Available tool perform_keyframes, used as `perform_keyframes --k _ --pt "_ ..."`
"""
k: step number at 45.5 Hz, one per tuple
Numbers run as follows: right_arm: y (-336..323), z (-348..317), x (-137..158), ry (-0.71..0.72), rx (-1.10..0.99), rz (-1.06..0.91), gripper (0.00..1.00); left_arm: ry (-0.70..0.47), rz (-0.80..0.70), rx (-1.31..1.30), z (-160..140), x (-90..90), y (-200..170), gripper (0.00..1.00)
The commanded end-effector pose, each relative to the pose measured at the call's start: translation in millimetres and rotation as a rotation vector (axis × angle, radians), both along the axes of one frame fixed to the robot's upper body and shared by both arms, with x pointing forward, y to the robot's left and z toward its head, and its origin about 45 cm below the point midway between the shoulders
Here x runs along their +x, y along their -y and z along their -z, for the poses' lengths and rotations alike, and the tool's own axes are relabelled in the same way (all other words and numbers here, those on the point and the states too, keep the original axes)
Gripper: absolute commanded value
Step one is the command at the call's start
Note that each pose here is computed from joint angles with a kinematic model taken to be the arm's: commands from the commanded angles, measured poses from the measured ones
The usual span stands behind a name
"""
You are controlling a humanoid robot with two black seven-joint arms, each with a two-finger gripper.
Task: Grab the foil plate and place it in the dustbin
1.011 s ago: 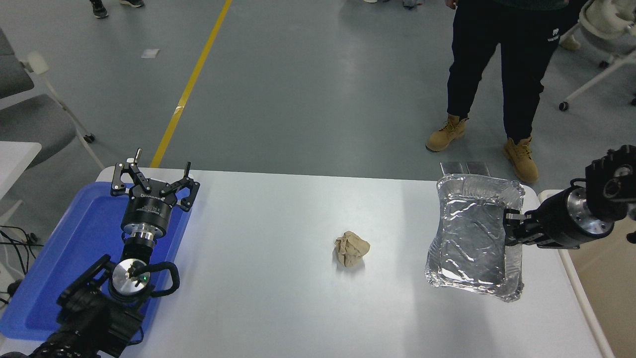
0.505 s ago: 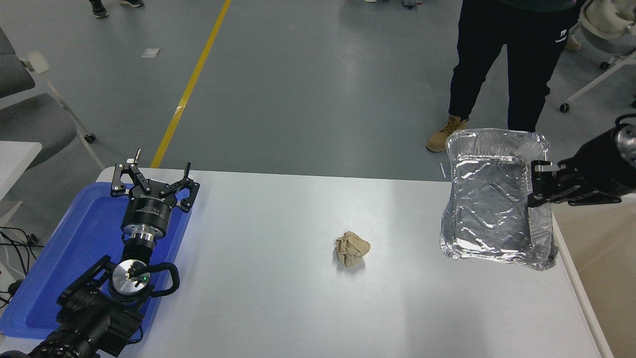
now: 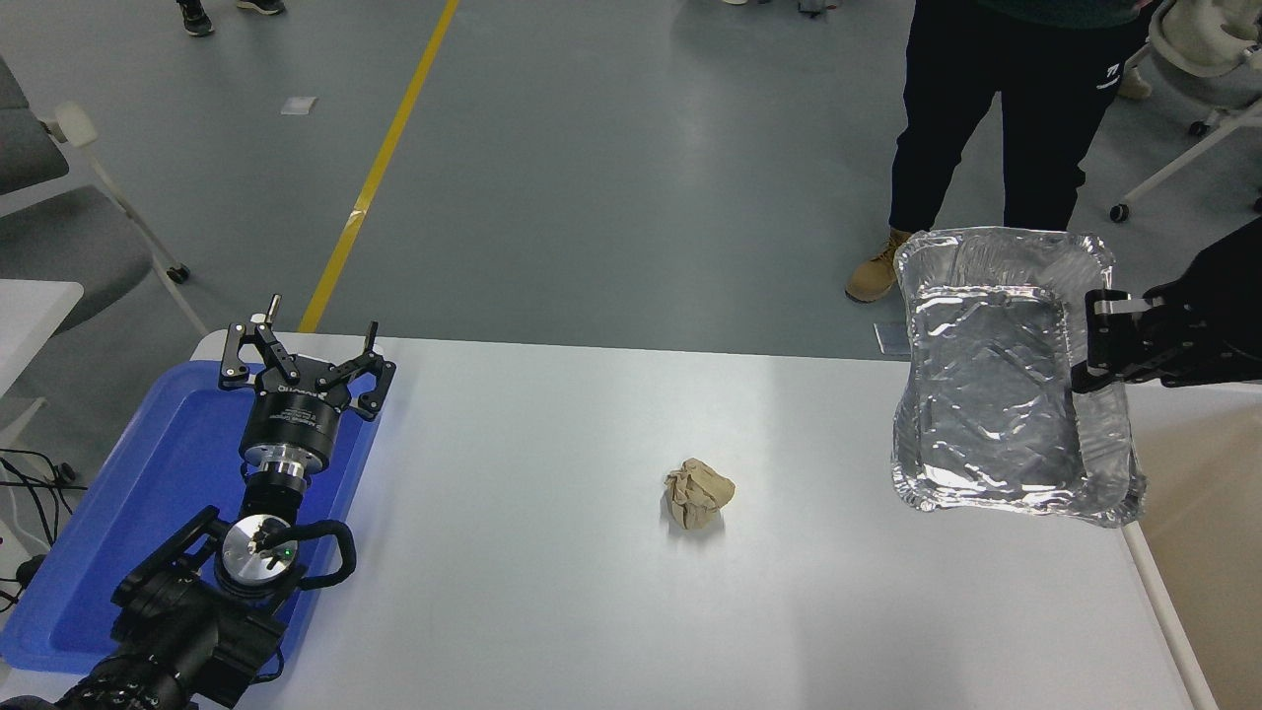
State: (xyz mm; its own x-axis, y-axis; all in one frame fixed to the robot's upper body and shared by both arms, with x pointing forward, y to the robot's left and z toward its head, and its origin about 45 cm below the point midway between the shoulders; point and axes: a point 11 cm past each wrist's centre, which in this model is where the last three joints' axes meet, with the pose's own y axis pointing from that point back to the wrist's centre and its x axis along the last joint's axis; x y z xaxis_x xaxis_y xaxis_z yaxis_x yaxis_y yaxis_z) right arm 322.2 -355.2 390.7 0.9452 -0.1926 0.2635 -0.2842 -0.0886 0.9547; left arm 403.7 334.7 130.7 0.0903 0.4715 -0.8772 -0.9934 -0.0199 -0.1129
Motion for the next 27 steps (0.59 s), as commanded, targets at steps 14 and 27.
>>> perform_keyframes --k 14,27 --pt "94.1 19.7 0.1 0.023 -0.131 0.096 0.0 0.001 -0.002 -0.001 -0.2 0.0 -0.3 1.0" --pt "171.9 27.8 3.4 0.077 -0.254 0.216 0.0 0.001 -0.002 -0.001 -0.2 0.0 -0.3 1.0"
